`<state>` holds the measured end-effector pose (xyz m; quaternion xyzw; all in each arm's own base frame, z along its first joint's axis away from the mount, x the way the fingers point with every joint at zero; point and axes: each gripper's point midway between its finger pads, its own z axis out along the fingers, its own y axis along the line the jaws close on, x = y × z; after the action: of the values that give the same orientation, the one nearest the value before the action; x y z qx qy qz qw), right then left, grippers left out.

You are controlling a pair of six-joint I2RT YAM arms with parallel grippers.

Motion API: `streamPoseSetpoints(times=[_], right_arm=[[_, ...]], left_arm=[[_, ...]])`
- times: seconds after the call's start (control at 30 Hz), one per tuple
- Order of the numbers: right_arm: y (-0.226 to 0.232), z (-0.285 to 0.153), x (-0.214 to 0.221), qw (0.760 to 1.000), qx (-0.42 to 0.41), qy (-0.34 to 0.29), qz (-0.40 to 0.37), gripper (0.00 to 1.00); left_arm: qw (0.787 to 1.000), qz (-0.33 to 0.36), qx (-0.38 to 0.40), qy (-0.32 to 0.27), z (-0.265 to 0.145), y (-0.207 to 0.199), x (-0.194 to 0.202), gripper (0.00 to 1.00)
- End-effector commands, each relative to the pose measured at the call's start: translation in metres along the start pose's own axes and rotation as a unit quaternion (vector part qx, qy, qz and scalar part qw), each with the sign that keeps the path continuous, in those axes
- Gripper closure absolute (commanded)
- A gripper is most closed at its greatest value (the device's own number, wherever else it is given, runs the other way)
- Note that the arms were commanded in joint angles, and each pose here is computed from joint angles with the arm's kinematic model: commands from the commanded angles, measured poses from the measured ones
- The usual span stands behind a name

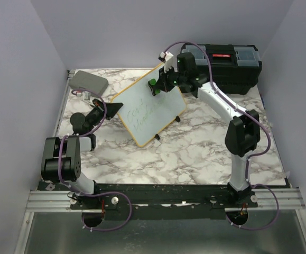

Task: Erase the whiteboard
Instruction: Erase the whiteboard at the whiteboard stand.

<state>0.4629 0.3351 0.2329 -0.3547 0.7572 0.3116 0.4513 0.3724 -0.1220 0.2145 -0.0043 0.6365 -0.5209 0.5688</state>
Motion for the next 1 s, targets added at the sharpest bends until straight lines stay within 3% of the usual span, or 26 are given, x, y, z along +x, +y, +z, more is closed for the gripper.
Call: streamPoseSetpoints(times=[0.0,0.3,0.47,0.8,0.97], right_arm=[[0.001,0.021,0.001,0.999,0.029,0.009,-0.016,0.99],[0.021,0.034,0.015,0.999,0.006,0.026,-0.026,0.99],[-0.005,0.032,0.014,0.997,0.075,0.024,-0.023,0.99],[-0.038,0.026,0.012,0.991,0.129,0.030,-0.007,0.99],[-0.025,0.029,0.012,0.996,0.086,0.031,-0.015,0.99]], left_arm=[[1.000,0.016,0.023,0.012,-0.005,-0.012,0.003,1.00],[0.999,0.020,0.030,0.016,-0.005,-0.014,0.005,1.00],[0.999,0.021,0.031,0.019,-0.005,-0.013,0.006,1.00],[0.999,0.024,0.033,0.025,-0.003,-0.013,0.006,1.00],[0.999,0.025,0.033,0.027,-0.003,-0.012,0.007,1.00]])
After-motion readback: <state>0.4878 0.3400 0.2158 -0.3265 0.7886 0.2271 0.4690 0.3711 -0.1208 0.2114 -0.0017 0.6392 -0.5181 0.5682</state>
